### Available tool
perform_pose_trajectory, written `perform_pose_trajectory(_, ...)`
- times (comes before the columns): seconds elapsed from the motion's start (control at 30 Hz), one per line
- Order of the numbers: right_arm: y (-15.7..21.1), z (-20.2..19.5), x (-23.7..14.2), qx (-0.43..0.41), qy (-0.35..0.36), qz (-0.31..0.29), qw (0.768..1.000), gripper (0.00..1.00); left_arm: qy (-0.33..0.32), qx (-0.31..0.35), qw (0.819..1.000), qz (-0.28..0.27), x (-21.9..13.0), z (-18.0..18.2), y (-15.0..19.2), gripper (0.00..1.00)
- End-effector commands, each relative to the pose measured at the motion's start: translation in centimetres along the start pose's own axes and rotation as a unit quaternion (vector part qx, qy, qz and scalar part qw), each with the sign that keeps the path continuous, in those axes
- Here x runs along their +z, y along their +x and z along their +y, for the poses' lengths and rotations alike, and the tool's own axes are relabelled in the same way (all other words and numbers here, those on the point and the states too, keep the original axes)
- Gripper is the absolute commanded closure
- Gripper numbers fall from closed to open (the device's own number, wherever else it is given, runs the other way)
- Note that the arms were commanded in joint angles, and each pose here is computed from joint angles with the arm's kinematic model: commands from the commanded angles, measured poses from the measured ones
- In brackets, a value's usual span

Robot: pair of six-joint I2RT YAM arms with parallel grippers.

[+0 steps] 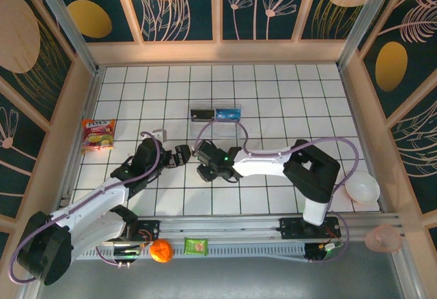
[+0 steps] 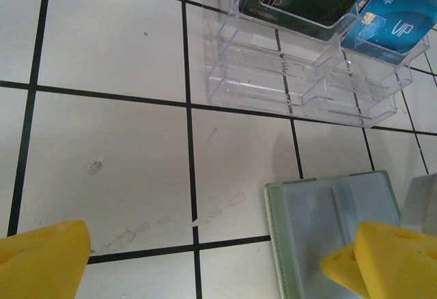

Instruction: Take the credit cards out of the card holder

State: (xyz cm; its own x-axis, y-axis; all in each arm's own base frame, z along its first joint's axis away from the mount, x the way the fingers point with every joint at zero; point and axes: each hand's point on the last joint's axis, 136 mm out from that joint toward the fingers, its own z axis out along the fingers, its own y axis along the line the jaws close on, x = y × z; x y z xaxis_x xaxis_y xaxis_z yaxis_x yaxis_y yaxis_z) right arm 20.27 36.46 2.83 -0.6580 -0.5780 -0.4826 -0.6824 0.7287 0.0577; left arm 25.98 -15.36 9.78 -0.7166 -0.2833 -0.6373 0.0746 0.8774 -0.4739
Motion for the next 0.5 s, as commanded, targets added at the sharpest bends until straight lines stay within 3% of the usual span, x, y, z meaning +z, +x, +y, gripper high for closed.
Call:
perform_pose_trajectory(0.0,0.6,-0.6,0.5,-0.016,0.03,0.016,0.999,0.63,0.002,-0.008,1.0,-0.003,0.2,0.1,0.0,0.01)
perform_pose_trajectory(0.1,1.2,-0.8,0.9,-0.014,0.038,0.024,0.999,0.68,0.002,-0.008,1.0,-0.002,0.2,0.1,0.0,0.02)
perform_pose_trajectory(0.37,0.9,-0.4,1.2,-0.006,0.021,0.013,1.0,0.98,0.014,-0.007,1.0,0.005,0.3,-0.4,0.1,0.05)
perform_pose_trajectory(0.47,0.3,-0.2,0.8,0.008,0.006,-0.005,1.0,1.0,0.031,-0.006,0.999,0.015,0.5,-0.9,0.5,0.09)
